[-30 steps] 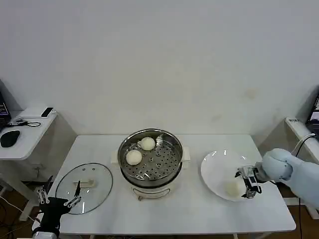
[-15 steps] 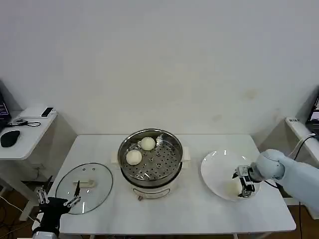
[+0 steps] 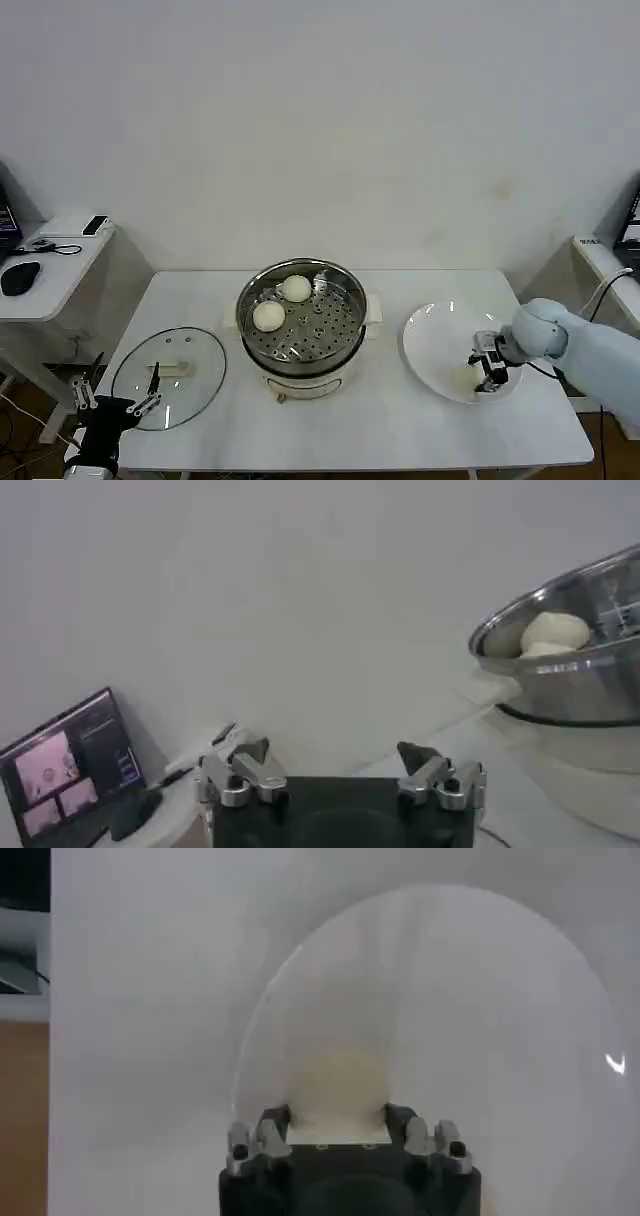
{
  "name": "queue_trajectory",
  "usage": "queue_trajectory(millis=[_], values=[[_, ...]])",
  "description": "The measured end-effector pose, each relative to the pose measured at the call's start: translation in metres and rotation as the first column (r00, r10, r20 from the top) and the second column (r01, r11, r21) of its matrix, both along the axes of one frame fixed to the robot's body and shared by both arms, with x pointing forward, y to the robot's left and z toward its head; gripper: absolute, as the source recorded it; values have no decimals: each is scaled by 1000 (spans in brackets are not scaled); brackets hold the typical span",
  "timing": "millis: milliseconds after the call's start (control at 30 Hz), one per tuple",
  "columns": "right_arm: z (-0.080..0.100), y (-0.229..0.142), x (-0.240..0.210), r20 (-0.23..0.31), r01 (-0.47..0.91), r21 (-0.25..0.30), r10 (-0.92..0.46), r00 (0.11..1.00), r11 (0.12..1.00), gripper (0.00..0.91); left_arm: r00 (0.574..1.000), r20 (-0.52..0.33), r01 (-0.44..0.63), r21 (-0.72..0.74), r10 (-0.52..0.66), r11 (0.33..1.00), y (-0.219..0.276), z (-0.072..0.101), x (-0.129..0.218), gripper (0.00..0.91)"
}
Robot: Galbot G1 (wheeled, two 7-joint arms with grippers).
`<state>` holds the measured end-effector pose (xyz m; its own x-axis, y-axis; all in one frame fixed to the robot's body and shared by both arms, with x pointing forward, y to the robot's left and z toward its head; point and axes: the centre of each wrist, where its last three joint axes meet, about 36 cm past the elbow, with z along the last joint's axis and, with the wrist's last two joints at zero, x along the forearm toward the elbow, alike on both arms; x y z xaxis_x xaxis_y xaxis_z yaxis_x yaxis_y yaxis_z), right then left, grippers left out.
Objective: Take steamed baozi put them in steamer then cover it.
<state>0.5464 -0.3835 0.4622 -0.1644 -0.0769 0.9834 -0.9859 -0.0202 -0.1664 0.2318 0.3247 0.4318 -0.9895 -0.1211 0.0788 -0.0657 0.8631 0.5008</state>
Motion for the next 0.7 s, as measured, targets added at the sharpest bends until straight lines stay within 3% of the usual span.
queue_trajectory(millis=[267,700], values=[[32,2,19,33,-10,21,9,999,1000,605,1000,5,1,-5,-1,1000,-1,0,2,907],[138,42,73,214,-65,109,40,976,992,605,1000,18,9,-4,-9,1000,-2,4,3,907]])
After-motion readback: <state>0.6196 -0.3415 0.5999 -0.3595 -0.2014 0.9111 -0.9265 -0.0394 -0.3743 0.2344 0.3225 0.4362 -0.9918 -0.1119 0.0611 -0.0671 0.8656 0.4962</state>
